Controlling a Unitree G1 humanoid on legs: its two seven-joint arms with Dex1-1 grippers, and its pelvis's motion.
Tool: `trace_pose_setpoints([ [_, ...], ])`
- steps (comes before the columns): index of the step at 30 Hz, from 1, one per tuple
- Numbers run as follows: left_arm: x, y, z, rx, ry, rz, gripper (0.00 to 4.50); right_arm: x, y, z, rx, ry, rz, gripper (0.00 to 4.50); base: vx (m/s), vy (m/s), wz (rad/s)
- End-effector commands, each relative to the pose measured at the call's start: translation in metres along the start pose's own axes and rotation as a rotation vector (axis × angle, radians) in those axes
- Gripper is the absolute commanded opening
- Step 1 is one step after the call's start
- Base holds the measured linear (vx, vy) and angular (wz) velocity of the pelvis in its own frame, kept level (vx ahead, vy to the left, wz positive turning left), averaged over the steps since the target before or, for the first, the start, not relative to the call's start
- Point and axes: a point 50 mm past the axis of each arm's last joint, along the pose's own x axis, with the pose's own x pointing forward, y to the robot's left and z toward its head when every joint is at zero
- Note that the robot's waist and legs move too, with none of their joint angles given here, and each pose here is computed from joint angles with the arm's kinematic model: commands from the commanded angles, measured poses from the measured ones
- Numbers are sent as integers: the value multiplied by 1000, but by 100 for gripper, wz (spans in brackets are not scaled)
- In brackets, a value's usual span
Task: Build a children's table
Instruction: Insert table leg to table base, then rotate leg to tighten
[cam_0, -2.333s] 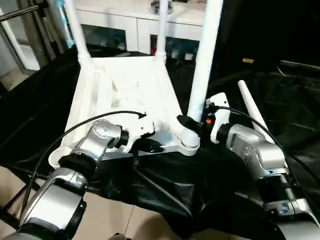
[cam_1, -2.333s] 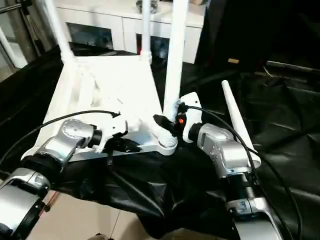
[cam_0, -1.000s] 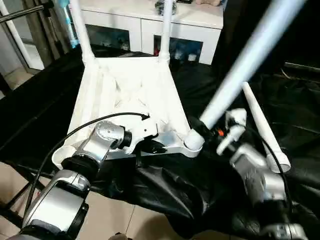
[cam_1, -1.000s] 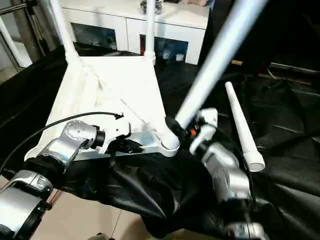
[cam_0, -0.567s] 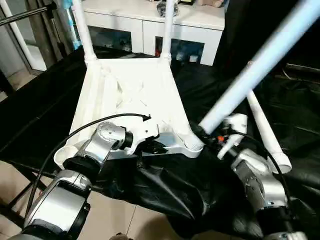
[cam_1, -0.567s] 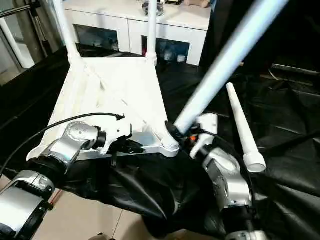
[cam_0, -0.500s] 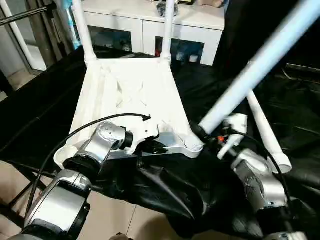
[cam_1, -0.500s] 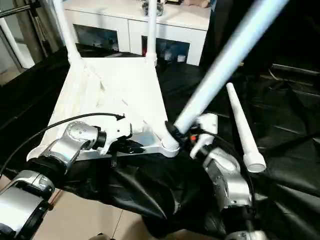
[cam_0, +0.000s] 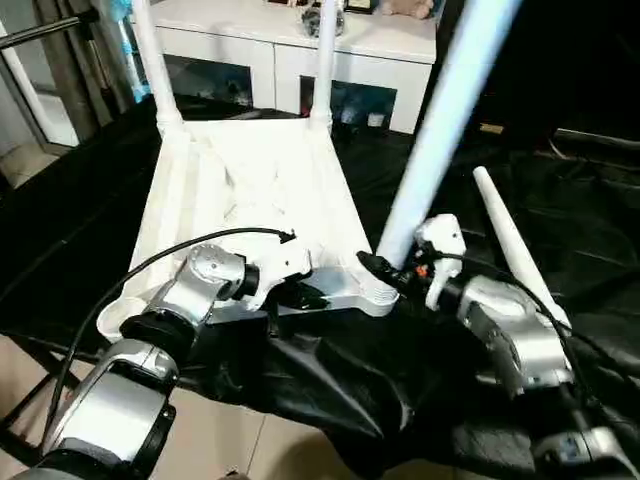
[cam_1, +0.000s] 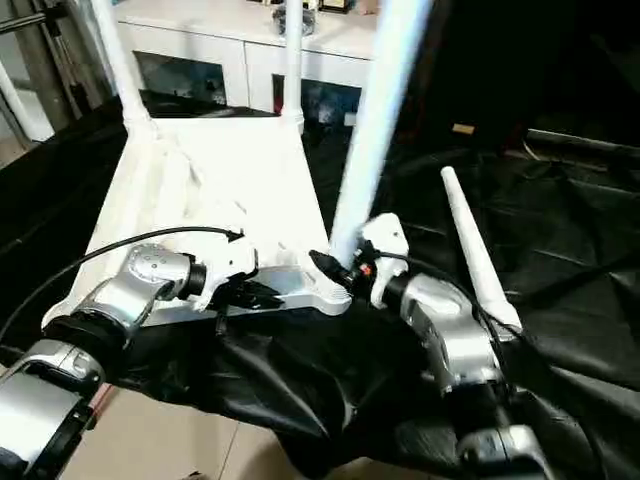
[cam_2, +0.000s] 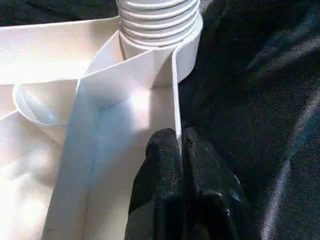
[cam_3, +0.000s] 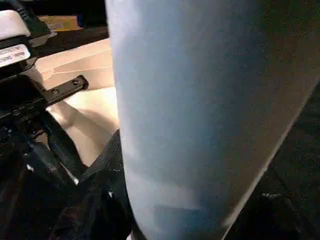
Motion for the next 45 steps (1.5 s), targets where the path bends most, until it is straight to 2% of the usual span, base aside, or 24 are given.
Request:
trace_pose_setpoints([
  [1,1,-1,8,45,-25,-45,0,-7,4,-42,85,182,6,188,0,0,0],
  [8,-6,-7,13,80,-50,-146,0,-12,6,-36,66,183,188,188,0,0,0],
  [15,-13,-5,15,85,-51,-150,0,-14,7,-36,49,183,237,188,0,0,0],
  [18,-14,-1,16,80,-53,-105,0,-11,5,-37,56,167,188,188,0,0,0],
  [24,-8,13,28,11,-64,76,0,0,-15,-44,59,186,-148,188,0,0,0],
  [28,-3,17,37,-21,-64,140,0,7,-20,-45,94,194,-265,188,0,0,0],
  [31,16,21,53,-109,-44,293,0,24,-21,-46,150,236,-403,188,0,0,0],
  [33,32,16,64,-144,-67,325,0,34,-20,-44,191,235,-460,188,0,0,0],
  [37,41,14,66,-149,-54,361,0,46,-15,-39,204,226,-464,188,0,0,0],
  [45,33,18,62,-169,-18,406,0,52,-11,-39,197,233,-453,188,0,0,0],
])
